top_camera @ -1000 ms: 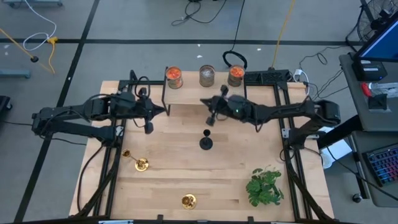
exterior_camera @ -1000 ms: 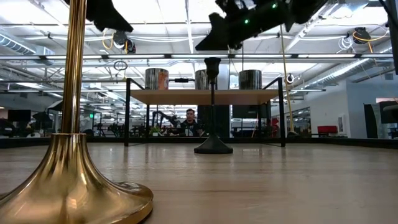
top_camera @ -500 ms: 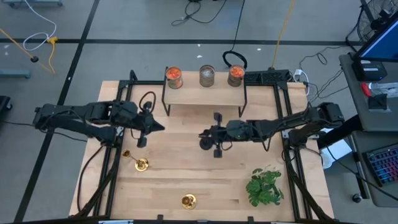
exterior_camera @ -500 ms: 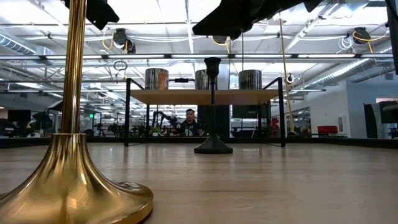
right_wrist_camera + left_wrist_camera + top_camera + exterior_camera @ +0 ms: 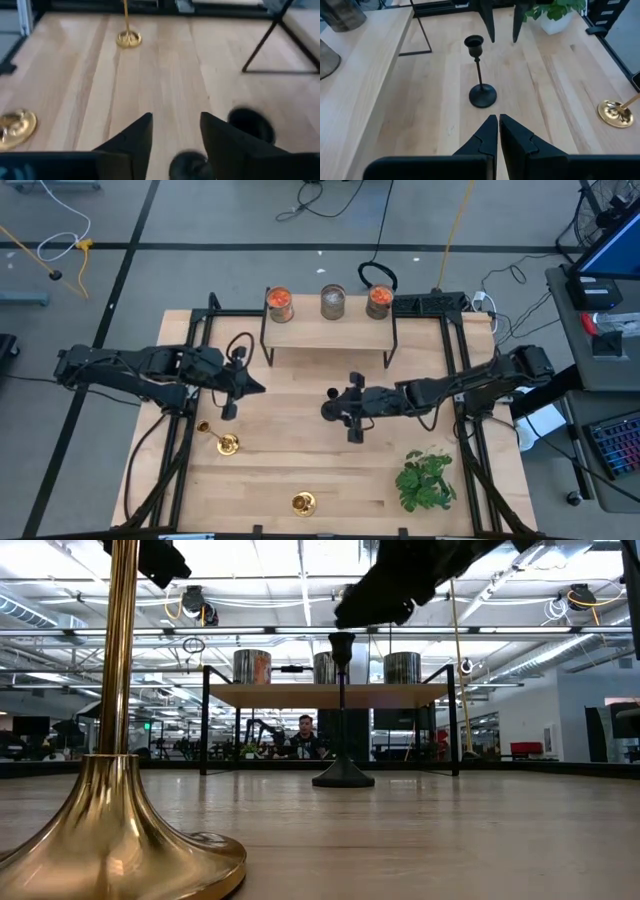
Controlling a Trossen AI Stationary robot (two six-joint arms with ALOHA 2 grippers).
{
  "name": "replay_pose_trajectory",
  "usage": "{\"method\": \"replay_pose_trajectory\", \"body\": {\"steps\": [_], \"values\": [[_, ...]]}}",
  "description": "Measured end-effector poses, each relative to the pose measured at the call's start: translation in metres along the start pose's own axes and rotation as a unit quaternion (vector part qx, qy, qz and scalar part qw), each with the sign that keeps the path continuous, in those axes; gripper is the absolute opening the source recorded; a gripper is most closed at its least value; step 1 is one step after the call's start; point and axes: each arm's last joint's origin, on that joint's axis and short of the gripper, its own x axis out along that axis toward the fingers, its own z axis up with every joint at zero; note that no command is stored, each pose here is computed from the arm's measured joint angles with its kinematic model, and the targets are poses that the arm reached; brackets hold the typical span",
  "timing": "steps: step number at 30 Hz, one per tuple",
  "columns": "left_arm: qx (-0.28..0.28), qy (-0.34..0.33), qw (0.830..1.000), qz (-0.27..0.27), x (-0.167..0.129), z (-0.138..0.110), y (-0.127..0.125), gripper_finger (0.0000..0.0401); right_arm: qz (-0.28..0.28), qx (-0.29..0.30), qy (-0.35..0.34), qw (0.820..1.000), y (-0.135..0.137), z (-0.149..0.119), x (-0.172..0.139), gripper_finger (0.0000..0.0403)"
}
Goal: Pick & Place candle stick holders
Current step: Put the black candle holder on the shelf
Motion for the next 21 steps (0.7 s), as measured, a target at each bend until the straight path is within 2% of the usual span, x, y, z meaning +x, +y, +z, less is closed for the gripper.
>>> {"method": "replay_pose_trajectory", "body": {"steps": [3,6,12,21], "values": [[0.0,0.001,1.0,0.0,0.0,0.0,0.0,0.0026,0.002,0.011,0.031,0.999,0.005,-0.007,-0.001,0.0183],[0.0,0.001,1.0,0.0,0.0,0.0,0.0,0.0026,-0.009,0.046,0.052,0.998,0.006,-0.011,-0.003,0.0199],[0.0,0.001,1.0,0.008,0.0,0.0,0.0,0.0026,-0.134,0.08,0.052,0.986,-0.008,-0.016,-0.001,0.0208],[-0.002,0.002,1.0,0.022,0.0,0.0,0.001,0.0026,-0.134,0.106,0.055,0.984,-0.028,-0.023,0.006,0.0212]]}}
